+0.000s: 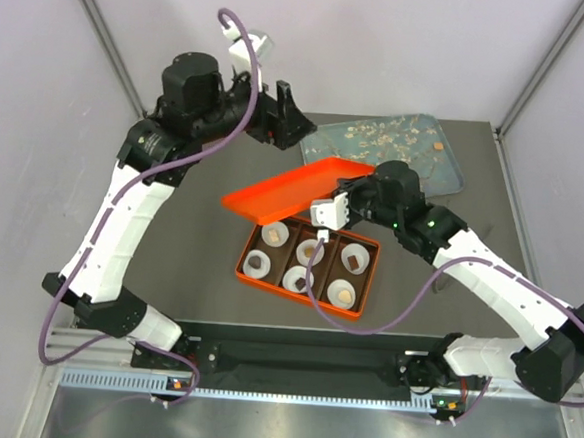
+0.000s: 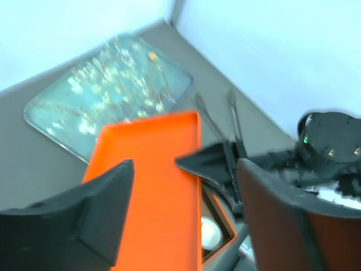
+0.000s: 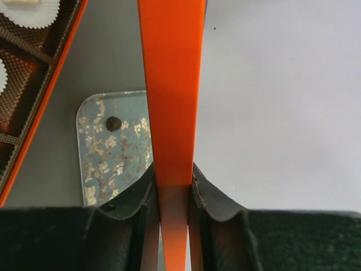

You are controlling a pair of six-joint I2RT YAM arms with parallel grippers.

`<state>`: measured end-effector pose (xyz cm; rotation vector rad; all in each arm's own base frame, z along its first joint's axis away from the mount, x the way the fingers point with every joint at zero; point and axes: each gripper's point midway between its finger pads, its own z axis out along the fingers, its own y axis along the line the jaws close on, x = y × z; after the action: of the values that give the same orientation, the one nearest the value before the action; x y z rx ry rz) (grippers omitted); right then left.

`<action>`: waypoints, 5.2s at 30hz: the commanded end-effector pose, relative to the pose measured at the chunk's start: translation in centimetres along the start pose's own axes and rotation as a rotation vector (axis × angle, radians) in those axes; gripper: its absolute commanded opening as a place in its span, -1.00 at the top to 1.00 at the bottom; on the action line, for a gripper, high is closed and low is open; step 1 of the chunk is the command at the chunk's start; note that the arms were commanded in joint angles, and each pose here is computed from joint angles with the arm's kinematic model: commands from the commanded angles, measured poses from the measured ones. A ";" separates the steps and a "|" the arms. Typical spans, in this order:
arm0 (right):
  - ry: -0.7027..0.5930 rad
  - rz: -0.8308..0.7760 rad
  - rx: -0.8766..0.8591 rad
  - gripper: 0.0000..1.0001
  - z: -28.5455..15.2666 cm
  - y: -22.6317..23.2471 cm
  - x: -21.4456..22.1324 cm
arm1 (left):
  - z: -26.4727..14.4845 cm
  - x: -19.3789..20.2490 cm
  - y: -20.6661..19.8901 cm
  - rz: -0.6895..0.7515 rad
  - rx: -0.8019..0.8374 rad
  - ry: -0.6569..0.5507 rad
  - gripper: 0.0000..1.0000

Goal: Pack the chocolate

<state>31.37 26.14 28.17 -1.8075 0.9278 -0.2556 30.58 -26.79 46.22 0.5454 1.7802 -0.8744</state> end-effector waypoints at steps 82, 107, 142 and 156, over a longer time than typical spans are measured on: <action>-0.748 2.396 0.649 -0.74 -11.0 -3.9 9.0 | -2.1 2.1 10.1 -0.748 0.304 -0.553 1.00; -1.016 2.174 0.500 0.65 -9.0 -1.8 1.4 | 1.0 8.1 8.1 -0.835 0.166 -0.534 0.81; -0.728 2.179 -0.092 1.00 -11.6 7.5 -1.4 | -5.5 20.4 10.5 -0.339 -0.231 0.212 -0.48; -0.767 2.196 -0.116 1.00 -10.4 8.2 -0.5 | -4.1 20.9 10.0 -0.568 0.059 0.133 -0.35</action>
<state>21.05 18.21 23.94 0.0175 1.7654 1.6970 27.24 -16.88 21.76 0.0464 2.2189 -1.1655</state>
